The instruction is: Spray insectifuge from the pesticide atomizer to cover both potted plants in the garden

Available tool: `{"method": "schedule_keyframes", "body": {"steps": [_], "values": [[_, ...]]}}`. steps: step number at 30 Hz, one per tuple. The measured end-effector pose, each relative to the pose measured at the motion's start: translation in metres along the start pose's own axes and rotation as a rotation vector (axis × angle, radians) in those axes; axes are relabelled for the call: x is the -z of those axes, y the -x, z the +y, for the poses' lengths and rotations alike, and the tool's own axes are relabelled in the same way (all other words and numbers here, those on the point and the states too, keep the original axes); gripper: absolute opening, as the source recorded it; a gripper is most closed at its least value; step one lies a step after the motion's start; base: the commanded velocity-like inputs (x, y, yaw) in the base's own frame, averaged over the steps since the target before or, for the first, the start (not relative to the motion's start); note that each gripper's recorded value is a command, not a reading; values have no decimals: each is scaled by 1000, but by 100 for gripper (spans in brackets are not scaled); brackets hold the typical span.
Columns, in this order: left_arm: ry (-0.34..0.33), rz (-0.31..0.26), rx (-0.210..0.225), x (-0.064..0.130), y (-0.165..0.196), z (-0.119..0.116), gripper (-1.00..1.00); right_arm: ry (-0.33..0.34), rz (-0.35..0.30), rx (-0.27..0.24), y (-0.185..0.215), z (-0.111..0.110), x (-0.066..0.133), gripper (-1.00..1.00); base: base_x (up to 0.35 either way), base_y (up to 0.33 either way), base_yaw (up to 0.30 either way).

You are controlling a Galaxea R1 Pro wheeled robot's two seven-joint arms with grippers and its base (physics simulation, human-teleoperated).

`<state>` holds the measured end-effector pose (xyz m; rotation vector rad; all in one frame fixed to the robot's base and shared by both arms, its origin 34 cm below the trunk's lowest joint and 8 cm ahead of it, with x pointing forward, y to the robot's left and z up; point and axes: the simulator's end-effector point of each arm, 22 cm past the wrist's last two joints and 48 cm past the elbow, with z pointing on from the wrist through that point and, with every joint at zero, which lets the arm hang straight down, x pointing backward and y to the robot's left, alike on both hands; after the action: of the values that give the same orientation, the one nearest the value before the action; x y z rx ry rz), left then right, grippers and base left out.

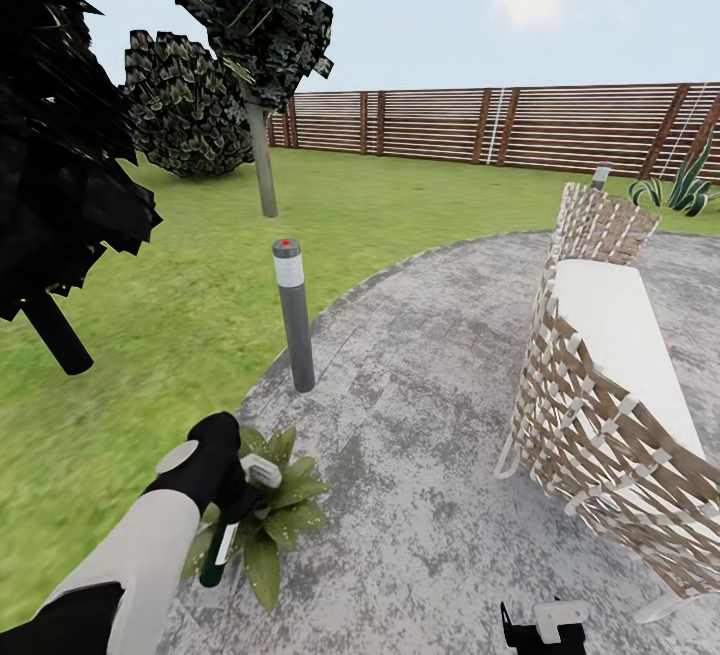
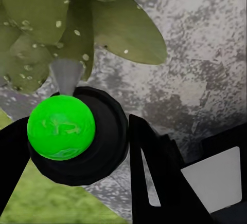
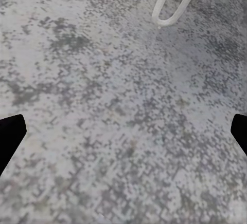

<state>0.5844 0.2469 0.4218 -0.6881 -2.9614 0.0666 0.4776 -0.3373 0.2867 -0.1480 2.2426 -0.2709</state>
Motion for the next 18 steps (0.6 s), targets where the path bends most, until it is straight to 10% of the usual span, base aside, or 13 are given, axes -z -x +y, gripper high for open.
{"method": "schedule_keyframes", "body": {"steps": [18], "values": [[-58,31,-32,-7,4,-30,-100,0,0,0,0,0,0,100,0,0,0]]}}
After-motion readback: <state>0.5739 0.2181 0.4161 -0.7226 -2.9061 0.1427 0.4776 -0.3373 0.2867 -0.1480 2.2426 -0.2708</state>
